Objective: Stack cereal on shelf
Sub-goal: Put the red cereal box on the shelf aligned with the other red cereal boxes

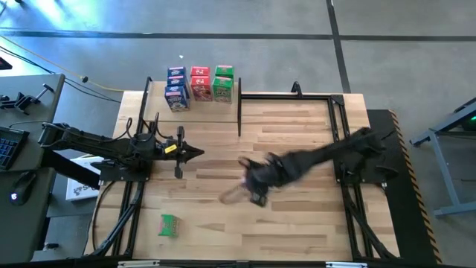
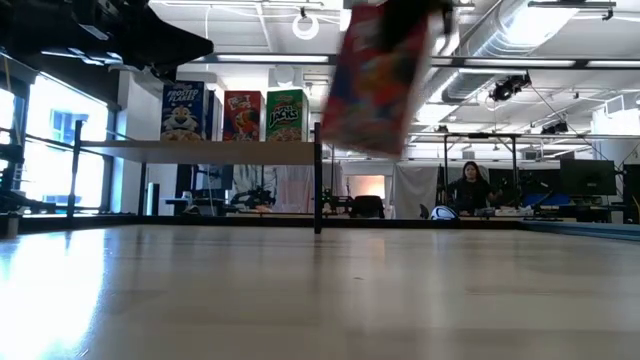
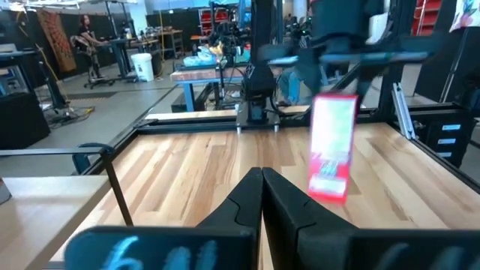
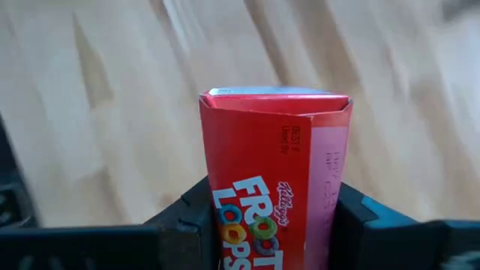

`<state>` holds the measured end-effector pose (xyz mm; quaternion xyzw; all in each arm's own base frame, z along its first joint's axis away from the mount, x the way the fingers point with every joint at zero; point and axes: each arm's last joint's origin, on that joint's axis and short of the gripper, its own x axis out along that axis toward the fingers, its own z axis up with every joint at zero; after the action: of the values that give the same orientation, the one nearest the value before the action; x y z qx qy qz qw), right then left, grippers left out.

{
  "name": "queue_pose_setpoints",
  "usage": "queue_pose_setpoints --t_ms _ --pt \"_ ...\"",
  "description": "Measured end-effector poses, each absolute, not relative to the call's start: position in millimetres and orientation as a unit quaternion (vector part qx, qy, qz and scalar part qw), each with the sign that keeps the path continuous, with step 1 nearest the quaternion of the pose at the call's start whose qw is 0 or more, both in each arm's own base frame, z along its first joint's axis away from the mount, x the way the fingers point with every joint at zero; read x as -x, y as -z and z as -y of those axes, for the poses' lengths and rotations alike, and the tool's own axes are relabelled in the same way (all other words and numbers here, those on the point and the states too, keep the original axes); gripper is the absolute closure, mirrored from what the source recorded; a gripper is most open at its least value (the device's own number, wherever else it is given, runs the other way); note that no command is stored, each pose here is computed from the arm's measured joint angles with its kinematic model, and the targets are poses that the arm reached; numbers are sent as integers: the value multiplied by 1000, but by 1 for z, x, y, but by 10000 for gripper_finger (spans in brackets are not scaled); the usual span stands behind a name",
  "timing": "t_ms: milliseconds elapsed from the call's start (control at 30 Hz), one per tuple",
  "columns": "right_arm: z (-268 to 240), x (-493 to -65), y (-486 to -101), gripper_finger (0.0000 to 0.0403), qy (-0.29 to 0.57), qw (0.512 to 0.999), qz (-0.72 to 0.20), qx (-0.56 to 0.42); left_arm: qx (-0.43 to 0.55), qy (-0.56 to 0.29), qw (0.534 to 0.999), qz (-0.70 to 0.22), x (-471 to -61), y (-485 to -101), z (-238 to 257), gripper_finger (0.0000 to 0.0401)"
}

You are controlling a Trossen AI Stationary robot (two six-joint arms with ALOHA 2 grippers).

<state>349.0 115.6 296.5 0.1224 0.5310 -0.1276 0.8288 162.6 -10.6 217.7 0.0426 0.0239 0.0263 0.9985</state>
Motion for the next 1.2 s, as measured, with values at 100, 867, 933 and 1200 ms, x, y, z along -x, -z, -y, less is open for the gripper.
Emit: queue_pose_setpoints --t_ms 100,867,933,1200 --pt "-82 -382 -288 261 85 847 -518 -76 -43 -26 998 -30 -162 -216 11 400" --pt "-27 -475 -225 193 5 878 -474 64 0 -44 995 -87 -161 -205 10 390" --pt "-29 -476 -227 168 16 883 -464 72 3 -44 995 -90 -161 -204 10 380" --pt "-56 -461 -263 174 31 854 -506 116 9 -21 996 -91 -162 -208 11 367"
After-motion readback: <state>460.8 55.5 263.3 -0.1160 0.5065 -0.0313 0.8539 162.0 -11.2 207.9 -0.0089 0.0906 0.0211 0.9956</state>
